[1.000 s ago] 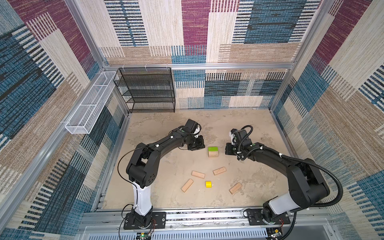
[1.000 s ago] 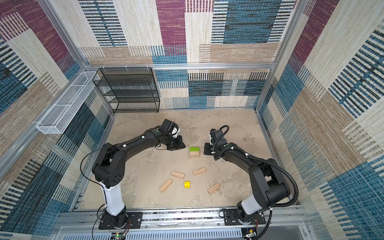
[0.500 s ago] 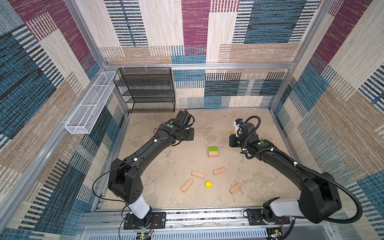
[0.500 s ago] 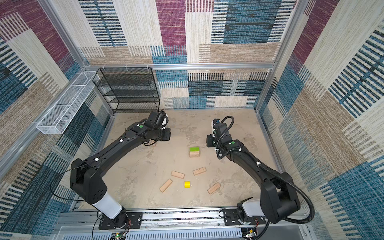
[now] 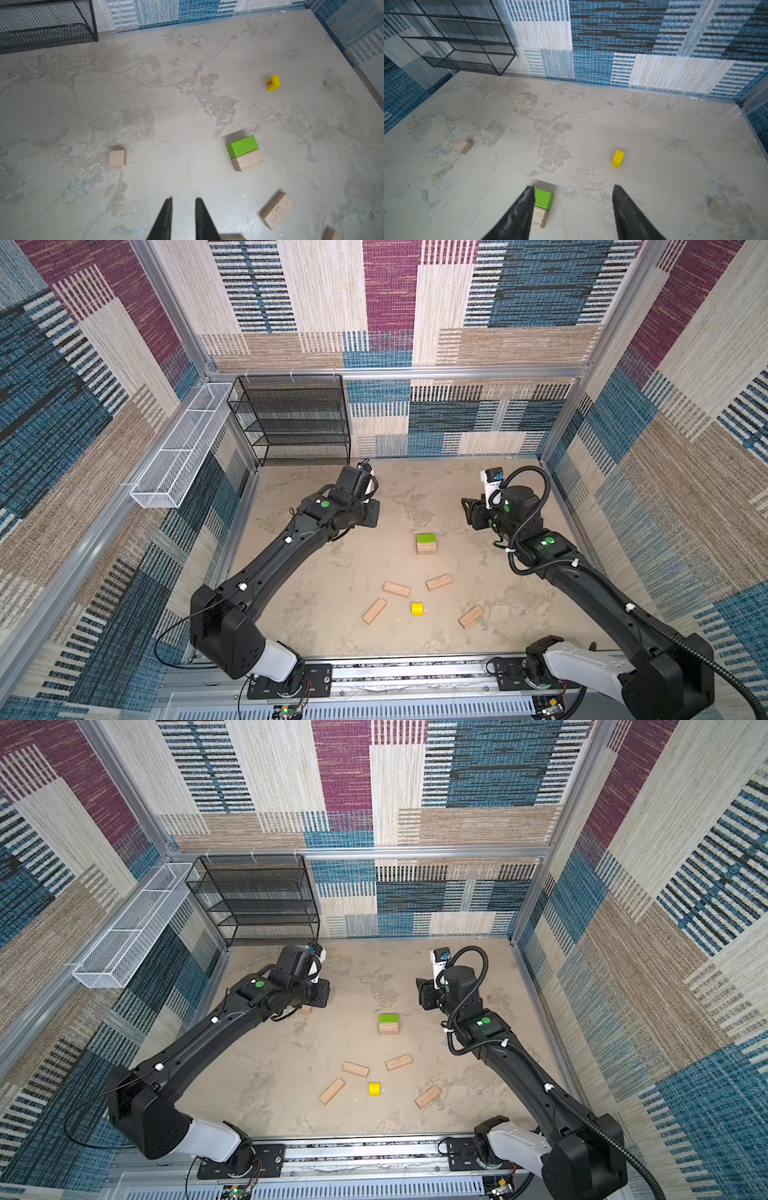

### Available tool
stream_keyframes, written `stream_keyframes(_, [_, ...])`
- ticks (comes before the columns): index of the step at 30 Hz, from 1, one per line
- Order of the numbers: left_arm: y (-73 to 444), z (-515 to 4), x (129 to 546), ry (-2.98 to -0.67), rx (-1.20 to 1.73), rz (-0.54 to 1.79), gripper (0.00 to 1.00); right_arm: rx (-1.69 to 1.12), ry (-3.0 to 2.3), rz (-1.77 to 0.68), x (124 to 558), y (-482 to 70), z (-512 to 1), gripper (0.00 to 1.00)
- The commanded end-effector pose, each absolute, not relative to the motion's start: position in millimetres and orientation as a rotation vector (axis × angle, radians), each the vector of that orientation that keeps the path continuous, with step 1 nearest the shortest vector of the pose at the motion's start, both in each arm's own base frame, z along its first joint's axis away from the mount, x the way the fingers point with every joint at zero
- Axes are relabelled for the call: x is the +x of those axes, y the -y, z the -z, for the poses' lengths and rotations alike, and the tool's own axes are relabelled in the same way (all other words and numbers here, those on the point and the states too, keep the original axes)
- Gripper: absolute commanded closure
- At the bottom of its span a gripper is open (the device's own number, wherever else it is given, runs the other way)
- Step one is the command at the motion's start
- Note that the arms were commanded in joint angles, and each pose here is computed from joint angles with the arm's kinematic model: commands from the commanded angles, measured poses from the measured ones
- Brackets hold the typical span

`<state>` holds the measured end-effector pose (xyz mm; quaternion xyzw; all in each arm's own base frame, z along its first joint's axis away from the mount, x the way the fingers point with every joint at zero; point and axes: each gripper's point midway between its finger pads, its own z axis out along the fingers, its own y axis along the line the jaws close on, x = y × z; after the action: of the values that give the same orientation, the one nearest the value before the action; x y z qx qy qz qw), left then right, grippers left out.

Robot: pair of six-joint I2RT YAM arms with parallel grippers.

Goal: Build the wood block tower
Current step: 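Raise both grippers up and away from the wooden and green block pair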

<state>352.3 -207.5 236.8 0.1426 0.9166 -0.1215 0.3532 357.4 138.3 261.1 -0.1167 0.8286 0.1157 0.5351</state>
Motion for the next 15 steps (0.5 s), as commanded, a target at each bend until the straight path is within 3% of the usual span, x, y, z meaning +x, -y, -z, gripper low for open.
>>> stream_keyframes(1, [225, -259, 346, -2.231, 0.511, 0.431, 0.74, -0.462, -1.872, -0.307, 350, -156, -281, 0.37])
stream_keyframes(7, [216, -282, 335, -2.097, 0.573, 0.398, 0.72, -0.725, -1.750, -0.404, 323, -183, -293, 0.30])
stream_keyframes(15, [222, -302, 315, -1.983, 0.693, 0.458, 0.72, -1.017, -1.630, -0.519, 277, -205, -273, 0.02])
